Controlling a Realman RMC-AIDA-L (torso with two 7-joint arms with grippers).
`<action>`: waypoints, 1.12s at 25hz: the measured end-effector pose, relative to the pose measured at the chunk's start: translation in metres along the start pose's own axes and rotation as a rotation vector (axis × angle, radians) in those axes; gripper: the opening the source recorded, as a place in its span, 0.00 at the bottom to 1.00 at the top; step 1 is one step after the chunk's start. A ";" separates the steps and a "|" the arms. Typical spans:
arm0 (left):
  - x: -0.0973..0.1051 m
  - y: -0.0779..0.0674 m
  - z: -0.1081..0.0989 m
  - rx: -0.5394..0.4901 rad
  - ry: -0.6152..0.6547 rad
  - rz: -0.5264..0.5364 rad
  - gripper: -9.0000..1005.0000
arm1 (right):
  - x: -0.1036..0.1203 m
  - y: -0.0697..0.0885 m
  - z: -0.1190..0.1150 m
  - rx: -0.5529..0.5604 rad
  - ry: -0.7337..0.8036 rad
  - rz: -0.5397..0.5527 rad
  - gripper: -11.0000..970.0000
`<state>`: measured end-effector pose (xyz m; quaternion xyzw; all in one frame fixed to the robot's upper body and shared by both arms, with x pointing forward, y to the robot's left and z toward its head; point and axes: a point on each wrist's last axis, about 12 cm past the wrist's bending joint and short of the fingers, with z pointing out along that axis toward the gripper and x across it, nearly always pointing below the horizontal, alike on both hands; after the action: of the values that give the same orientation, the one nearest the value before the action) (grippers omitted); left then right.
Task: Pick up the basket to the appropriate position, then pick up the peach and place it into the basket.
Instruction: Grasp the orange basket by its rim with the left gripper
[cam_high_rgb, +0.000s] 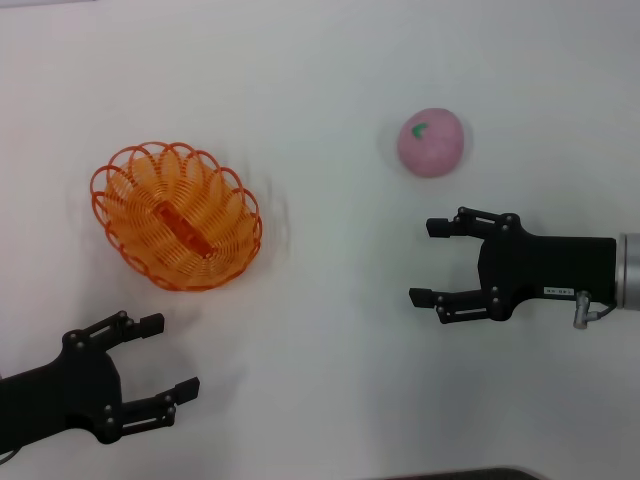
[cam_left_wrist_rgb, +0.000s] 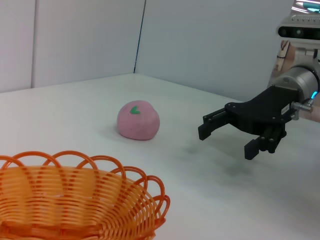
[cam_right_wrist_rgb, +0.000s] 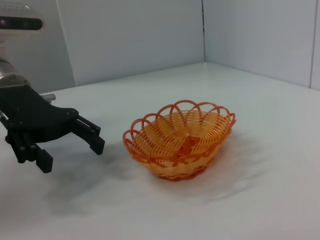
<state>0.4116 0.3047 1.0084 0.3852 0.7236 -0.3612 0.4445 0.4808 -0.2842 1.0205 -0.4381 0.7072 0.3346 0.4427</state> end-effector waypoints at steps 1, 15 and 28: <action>0.000 0.000 0.000 0.000 0.000 0.000 0.87 | 0.000 0.000 0.000 0.000 0.000 0.000 0.99; 0.000 0.001 0.000 -0.008 -0.001 -0.003 0.87 | 0.000 -0.001 -0.001 0.006 0.002 -0.001 0.99; -0.015 0.023 -0.013 -0.067 0.001 -0.375 0.87 | -0.002 -0.002 0.000 0.004 -0.001 0.000 0.99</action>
<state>0.4314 0.3221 1.0222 0.2287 0.7946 -0.4133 0.3814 0.4835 -0.2840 1.0220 -0.4371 0.7076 0.3335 0.4438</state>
